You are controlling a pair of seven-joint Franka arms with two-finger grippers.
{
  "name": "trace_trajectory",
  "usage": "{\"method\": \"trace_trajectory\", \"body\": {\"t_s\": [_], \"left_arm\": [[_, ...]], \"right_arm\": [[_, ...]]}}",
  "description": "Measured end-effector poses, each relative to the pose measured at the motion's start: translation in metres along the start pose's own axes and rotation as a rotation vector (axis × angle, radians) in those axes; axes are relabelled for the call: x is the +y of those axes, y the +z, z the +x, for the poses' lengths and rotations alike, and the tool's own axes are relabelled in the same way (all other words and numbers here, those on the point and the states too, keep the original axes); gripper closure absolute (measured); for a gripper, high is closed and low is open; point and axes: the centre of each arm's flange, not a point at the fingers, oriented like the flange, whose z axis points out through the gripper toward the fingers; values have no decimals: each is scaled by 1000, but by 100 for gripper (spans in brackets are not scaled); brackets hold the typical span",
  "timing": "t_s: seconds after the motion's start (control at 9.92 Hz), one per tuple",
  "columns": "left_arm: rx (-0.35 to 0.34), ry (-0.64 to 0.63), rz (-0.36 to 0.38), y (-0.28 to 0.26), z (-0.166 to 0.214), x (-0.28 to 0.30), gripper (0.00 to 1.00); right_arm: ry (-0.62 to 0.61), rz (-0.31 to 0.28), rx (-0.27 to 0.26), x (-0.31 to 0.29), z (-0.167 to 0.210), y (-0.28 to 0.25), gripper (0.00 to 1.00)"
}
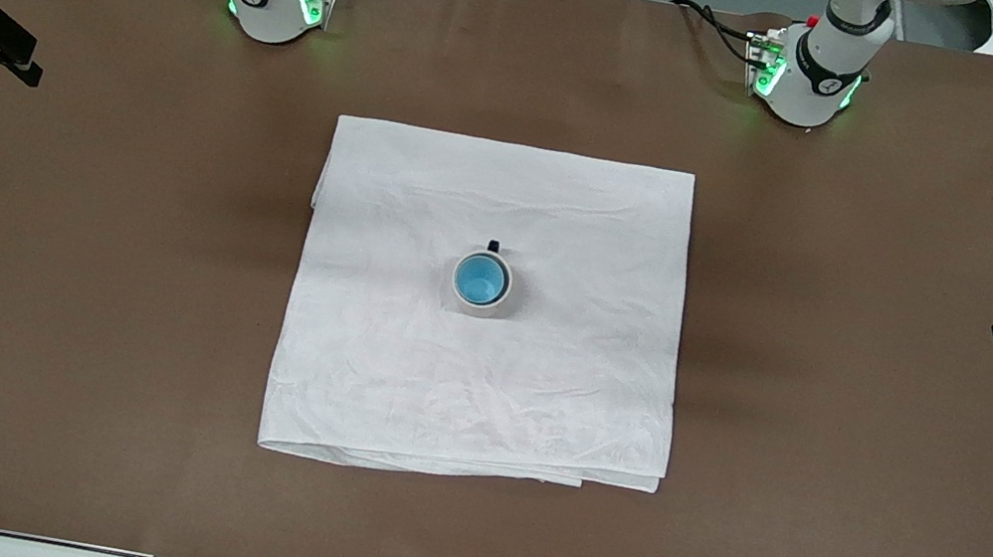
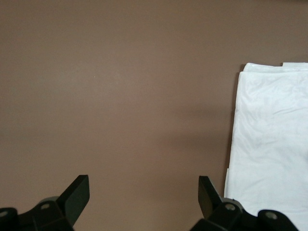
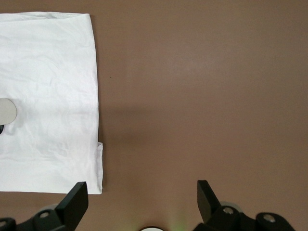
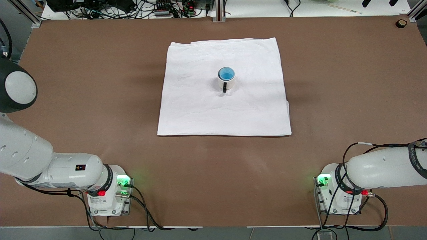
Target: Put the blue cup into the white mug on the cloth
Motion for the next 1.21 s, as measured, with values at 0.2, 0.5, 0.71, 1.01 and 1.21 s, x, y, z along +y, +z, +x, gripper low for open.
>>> {"method": "trace_trajectory", "body": {"t_s": [0.2, 0.5, 0.71, 1.01, 1.21], "left_arm": [[13, -18, -29, 3, -9, 2, 0], [24, -19, -33, 9, -22, 3, 0], [20, -6, -34, 10, -27, 10, 0], [20, -3, -34, 11, -28, 12, 0], [17, -5, -34, 12, -28, 11, 0]], "right_arm": [[-1, 0, -2, -1, 0, 0, 0], [-2, 0, -2, -1, 0, 0, 0], [-6, 0, -3, -3, 0, 0, 0], [-7, 0, -4, -4, 0, 0, 0], [-7, 0, -4, -4, 0, 0, 0]]}}
